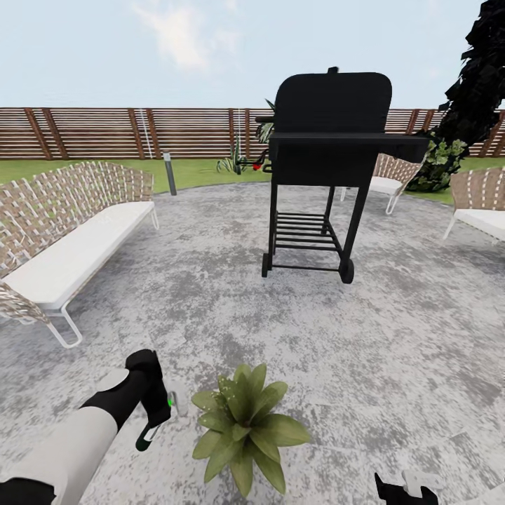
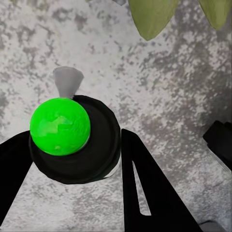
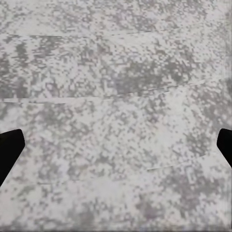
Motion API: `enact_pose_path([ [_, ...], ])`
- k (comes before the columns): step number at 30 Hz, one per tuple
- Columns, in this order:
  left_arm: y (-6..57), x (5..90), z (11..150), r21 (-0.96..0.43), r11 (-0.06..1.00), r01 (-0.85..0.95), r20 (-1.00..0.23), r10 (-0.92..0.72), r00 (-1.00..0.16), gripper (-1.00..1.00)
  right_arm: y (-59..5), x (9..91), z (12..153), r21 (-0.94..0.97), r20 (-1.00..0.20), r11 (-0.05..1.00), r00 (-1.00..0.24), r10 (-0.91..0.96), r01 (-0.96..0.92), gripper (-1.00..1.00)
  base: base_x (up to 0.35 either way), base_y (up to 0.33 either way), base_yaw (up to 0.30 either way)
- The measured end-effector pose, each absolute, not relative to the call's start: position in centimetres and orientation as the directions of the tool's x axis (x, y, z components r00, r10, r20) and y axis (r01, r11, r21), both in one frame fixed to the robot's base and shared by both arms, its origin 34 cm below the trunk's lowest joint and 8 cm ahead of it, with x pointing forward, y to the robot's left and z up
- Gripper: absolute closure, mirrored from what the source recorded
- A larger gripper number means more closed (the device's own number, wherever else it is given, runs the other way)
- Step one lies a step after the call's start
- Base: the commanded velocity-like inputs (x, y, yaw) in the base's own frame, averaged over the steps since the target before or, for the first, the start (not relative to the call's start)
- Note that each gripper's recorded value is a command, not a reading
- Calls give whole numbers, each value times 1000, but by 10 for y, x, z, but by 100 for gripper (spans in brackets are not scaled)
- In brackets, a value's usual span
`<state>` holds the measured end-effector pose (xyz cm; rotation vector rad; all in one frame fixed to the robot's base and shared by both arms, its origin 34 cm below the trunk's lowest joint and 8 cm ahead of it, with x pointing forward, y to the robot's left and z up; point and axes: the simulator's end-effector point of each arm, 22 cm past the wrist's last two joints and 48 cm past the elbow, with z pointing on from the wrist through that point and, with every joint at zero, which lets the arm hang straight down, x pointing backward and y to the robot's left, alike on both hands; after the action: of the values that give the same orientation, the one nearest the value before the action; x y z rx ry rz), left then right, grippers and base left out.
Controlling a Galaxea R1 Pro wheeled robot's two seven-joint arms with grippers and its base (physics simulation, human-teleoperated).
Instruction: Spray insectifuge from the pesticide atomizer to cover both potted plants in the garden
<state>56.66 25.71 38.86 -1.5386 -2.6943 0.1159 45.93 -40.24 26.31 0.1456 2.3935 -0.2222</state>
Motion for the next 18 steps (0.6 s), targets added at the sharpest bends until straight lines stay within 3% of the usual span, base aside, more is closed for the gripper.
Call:
enact_pose_path([
  [9, 254, 570, 391, -76, 500, 863, -8, 865, -502, 100, -402, 459, 263, -119, -675, 979, -737, 43, 166, -100, -3, -3, 0],
  [14, 249, 561, 383, -81, 467, 880, 25, 884, -467, 100, -401, 459, 263, -118, -675, 979, -737, 43, 166, -100, -235, -35, 0],
  [18, 225, 561, 384, -90, 447, 890, -1, 893, -449, 100, -402, 460, 263, -119, -676, 979, -736, 43, 166, -100, -49, -173, 10],
])
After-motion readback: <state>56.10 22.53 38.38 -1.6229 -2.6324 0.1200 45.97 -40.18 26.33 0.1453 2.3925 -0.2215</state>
